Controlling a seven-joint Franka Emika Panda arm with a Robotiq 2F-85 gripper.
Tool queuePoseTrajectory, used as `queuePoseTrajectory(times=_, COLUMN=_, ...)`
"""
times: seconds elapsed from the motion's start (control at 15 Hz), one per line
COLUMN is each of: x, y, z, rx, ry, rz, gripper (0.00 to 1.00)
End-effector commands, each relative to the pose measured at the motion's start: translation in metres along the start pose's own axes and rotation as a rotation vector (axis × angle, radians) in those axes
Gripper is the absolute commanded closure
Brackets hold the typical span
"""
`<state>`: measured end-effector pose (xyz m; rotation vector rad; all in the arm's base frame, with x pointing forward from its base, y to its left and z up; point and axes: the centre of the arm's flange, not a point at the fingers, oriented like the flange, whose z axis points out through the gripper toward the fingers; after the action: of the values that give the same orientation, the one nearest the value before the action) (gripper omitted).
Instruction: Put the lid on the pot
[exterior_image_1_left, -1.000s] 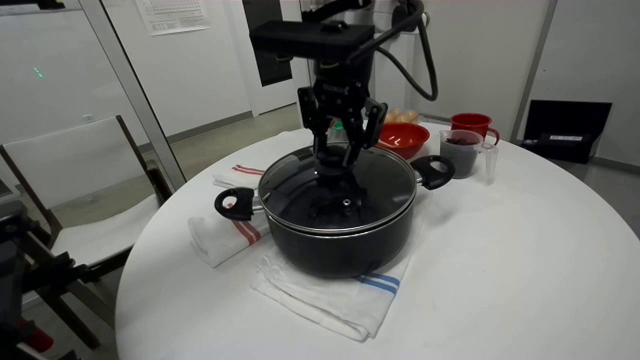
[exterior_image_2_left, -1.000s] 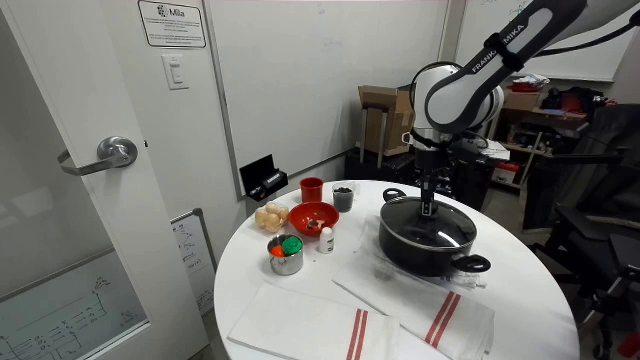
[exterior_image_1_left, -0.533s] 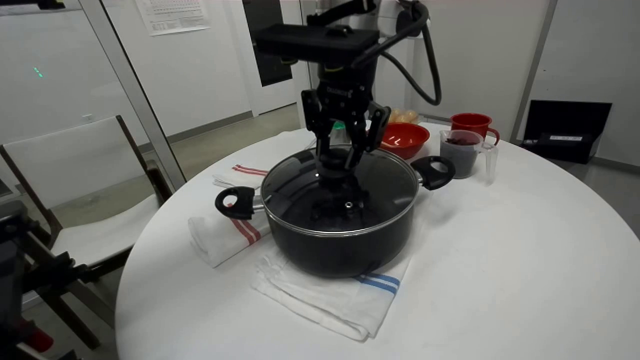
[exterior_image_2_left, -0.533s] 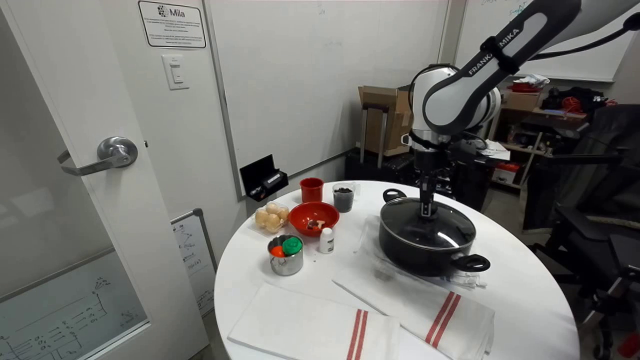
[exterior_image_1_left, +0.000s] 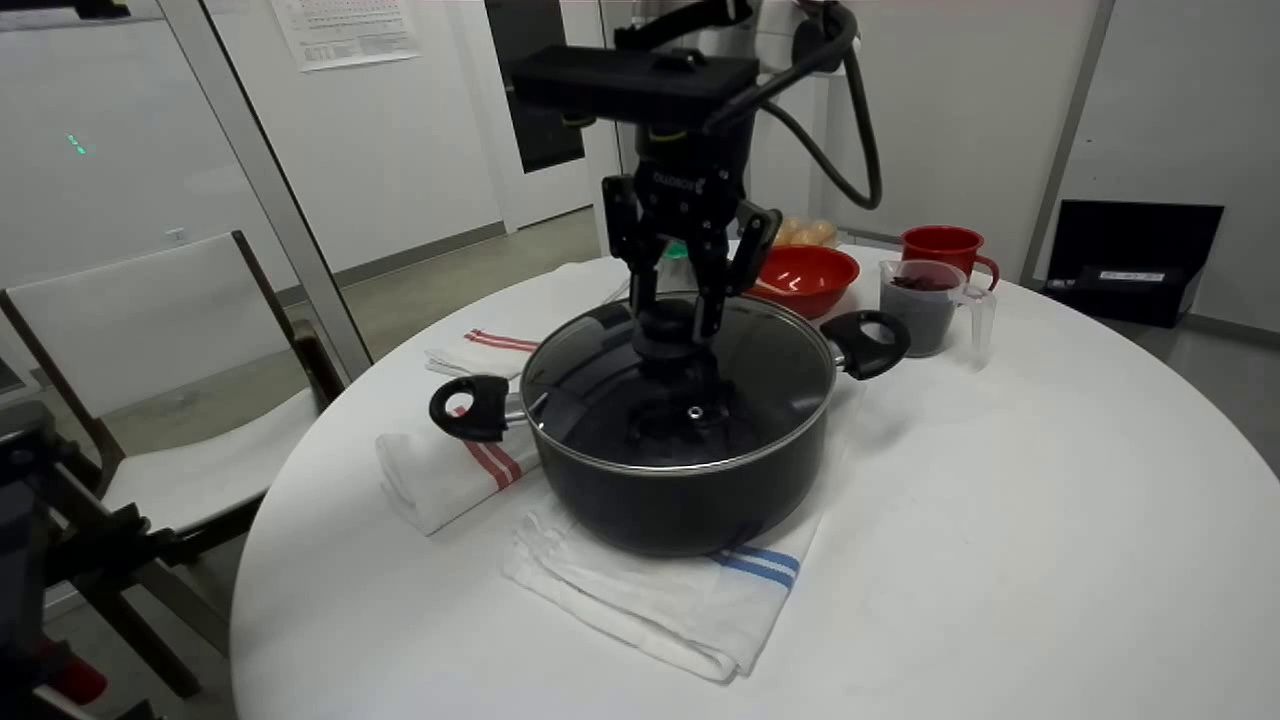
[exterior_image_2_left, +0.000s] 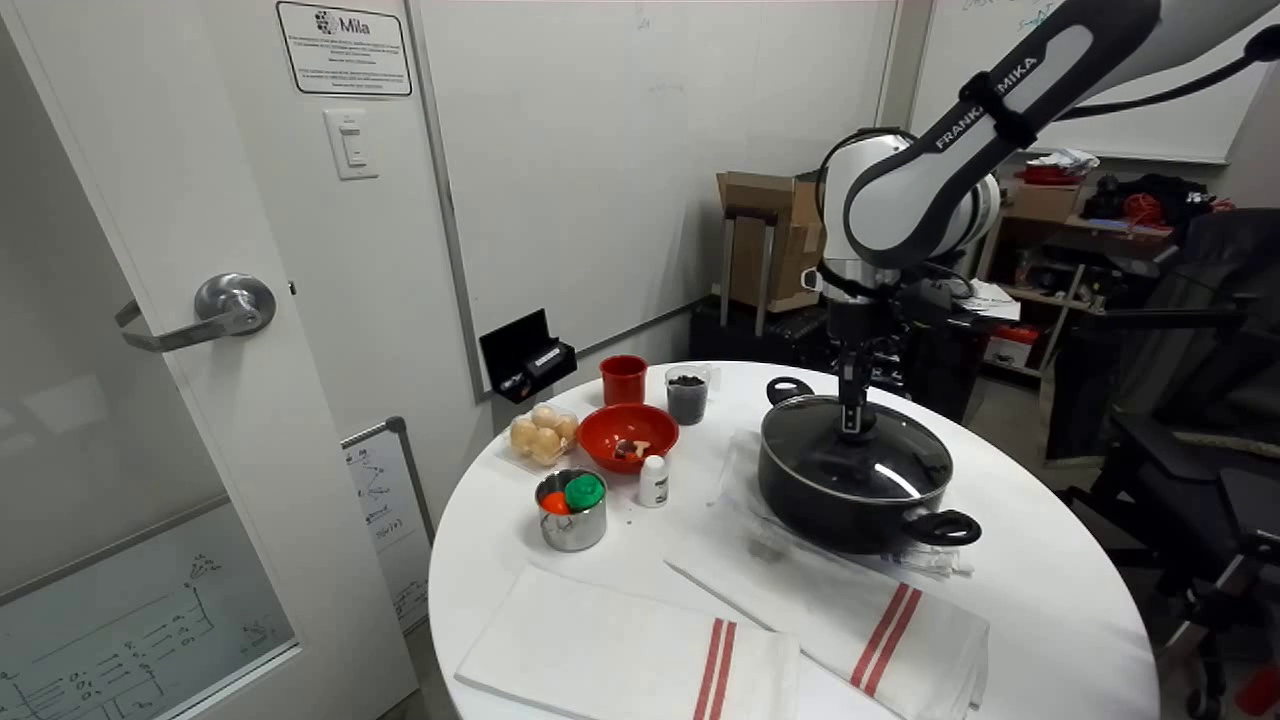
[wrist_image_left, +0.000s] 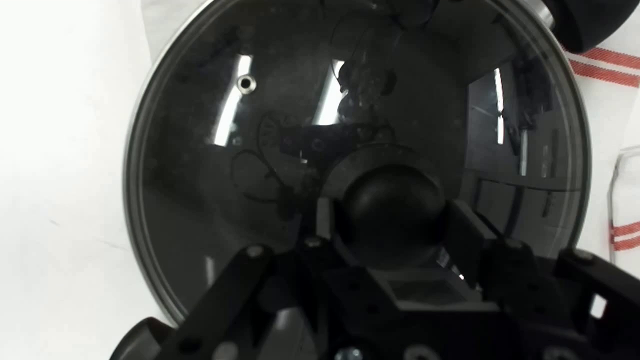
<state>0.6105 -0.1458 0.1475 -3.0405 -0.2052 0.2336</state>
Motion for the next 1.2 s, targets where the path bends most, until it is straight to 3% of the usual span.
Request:
queuePoseTrajectory(times=0.0, x=0.005, y=-0.006, z=-0.006, rx=0.022, ry=0.02, rz=0.021, gripper=0.1)
queuePoseTrajectory(times=0.13, x=0.005, y=-0.008, z=-0.007, rx=0.025, ry=0.025, rz=0.022, gripper=0.01)
queuePoseTrajectory(times=0.73, x=-0.012, y=-0.025, z=-0.024, rx=-0.011, ry=0.048, rz=0.045, gripper=0.0)
queuePoseTrajectory(times=1.13, x=-0.034, y=-0.053, z=-0.047, rx=-0.064, ry=0.11, rz=0.042, gripper=0.0)
